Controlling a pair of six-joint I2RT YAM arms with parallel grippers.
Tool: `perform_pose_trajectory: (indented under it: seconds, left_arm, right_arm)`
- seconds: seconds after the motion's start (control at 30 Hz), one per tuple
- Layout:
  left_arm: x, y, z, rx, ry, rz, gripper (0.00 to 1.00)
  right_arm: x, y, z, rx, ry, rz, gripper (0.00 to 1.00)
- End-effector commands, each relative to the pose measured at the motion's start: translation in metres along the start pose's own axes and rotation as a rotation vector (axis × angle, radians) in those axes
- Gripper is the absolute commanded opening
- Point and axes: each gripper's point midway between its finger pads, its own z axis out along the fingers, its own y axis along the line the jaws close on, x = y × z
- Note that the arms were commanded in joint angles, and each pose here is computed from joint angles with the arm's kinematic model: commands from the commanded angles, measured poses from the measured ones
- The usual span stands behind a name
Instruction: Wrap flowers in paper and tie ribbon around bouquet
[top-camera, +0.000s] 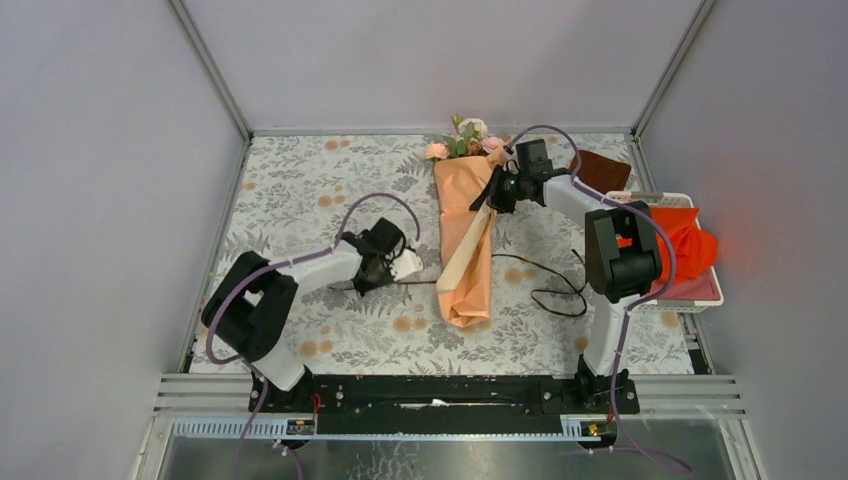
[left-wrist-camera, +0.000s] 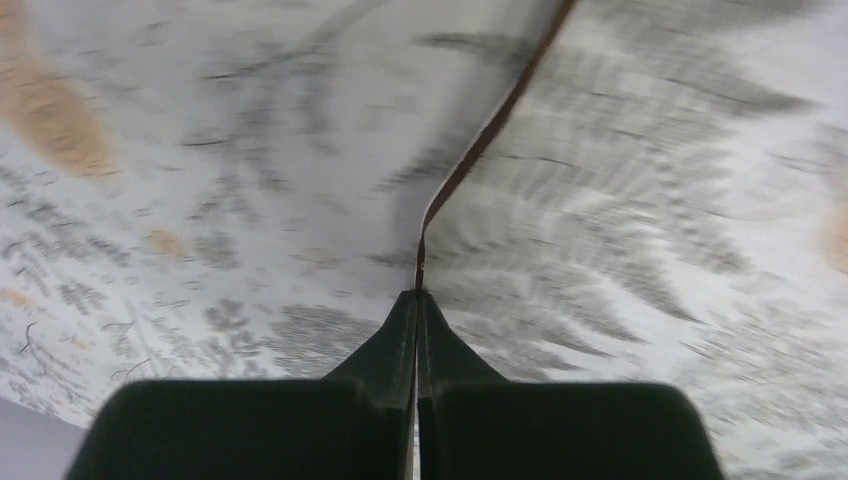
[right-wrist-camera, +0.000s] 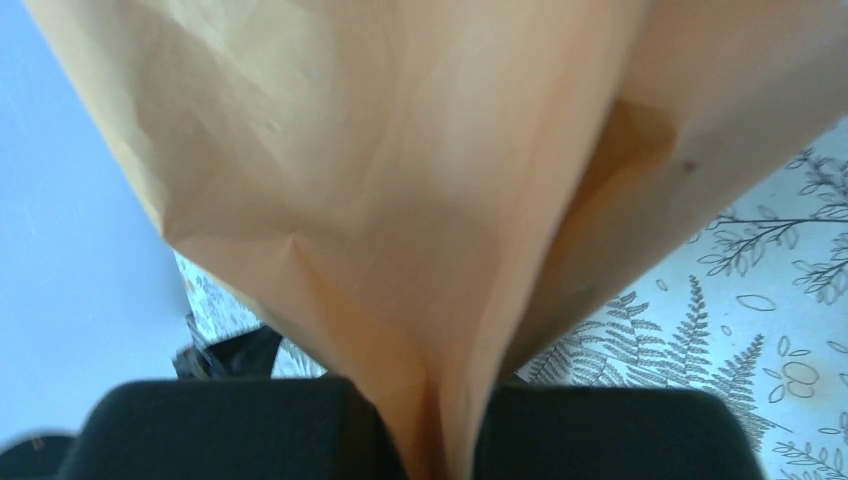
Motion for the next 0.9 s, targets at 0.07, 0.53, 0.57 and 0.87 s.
perform_pose_trajectory:
  seconds: [0.07, 0.53, 0.57, 0.87]
  left_arm:
    - [-0.017, 0.088, 0.011, -0.090, -0.124, -0.237, 0.00]
    - [-0.038, 0.138, -0.168, -0.074, -0.612, -0.336, 0.00]
    - [-0.041, 0.134, -0.180, -0.068, -0.641, -0.320, 0.00]
    - [-0.134, 0.075, -0.177, 0.122, -0.694, -0.164, 0.00]
  right_arm:
    - [0.017, 0.027, -0.024, -0.112, 0.037, -0.068, 0.00]
    - [0.100, 0.042, 0.020, -0.190, 0.053, -0.053, 0.00]
    - [0.102, 0.046, 0.023, -0.204, 0.040, -0.043, 0.00]
    - [0.127, 0.078, 0.055, -0.256, -0.006, 0.050, 0.04]
